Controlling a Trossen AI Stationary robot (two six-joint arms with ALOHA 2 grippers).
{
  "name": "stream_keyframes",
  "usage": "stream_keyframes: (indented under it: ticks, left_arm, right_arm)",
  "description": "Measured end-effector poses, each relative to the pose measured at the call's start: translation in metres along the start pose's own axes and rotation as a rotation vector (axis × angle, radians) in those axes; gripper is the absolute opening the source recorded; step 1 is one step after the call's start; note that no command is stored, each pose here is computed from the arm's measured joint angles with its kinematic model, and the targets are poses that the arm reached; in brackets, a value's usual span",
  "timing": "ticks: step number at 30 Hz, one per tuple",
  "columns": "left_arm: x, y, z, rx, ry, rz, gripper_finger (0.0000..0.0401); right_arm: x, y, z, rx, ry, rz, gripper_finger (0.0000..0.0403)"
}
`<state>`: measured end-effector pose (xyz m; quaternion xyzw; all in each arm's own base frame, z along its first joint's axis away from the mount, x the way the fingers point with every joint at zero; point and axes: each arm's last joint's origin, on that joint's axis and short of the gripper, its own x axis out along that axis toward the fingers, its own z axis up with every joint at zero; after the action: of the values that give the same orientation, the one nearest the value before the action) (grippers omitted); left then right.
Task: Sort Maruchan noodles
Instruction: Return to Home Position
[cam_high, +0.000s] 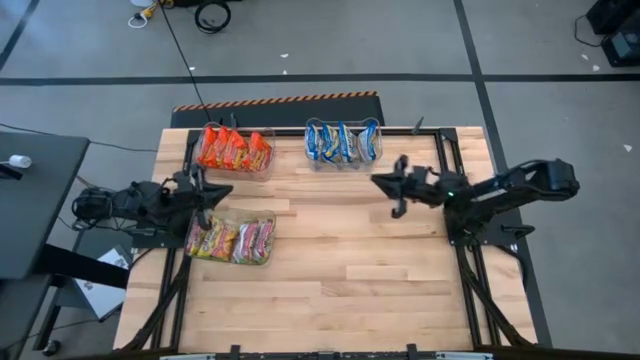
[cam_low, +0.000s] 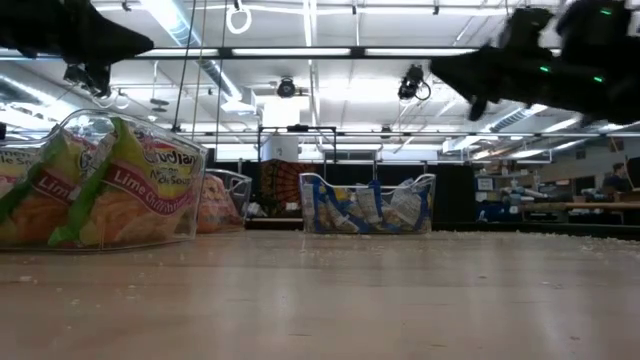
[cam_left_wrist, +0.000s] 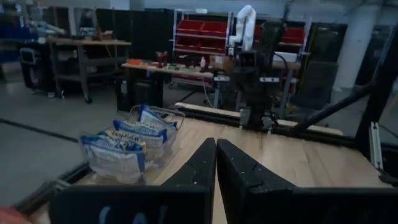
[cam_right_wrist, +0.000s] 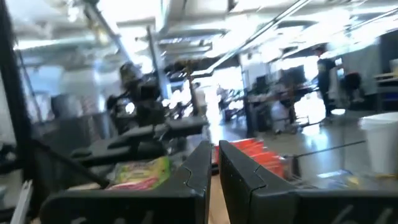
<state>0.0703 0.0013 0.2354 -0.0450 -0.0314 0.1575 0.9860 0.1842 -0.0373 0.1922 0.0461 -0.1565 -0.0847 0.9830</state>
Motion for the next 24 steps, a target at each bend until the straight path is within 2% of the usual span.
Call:
stream_keyframes:
  ticks: [3,7,11,13,15,20,24]
  left_arm:
    - [0.002,0.0,-0.009,-0.03,0.003,0.008,0.002]
    - [0.01,-0.003,-0.024,-0.076,-0.056,0.007,0.002]
    - [0.017,-0.006,-0.05,-0.1,-0.074,-0.03,0.002]
    - [0.019,-0.007,-0.063,-0.121,-0.027,-0.06,0.0021]
    - [0.02,-0.008,-0.065,-0.149,-0.001,-0.07,0.0021]
    - [0.022,-0.009,-0.069,-0.002,0.035,-0.067,0.0021]
    - [0.022,-0.01,-0.069,0.0,0.036,-0.084,0.0021]
  right_arm:
    - [-0.032,-0.003,-0.006,0.011,-0.051,-0.071,0.0037]
    - [-0.031,-0.003,-0.001,-0.025,-0.09,-0.11,0.0037]
    - [-0.031,-0.005,-0.007,-0.027,-0.047,-0.123,0.0037]
    - [-0.03,-0.006,-0.013,-0.01,0.003,-0.13,0.0037]
    - [-0.03,-0.007,-0.018,0.013,0.029,-0.132,0.0037]
    - [-0.029,-0.003,-0.033,0.042,0.127,-0.068,0.0037]
    - [-0.029,0.0,-0.047,0.01,0.215,-0.065,0.0037]
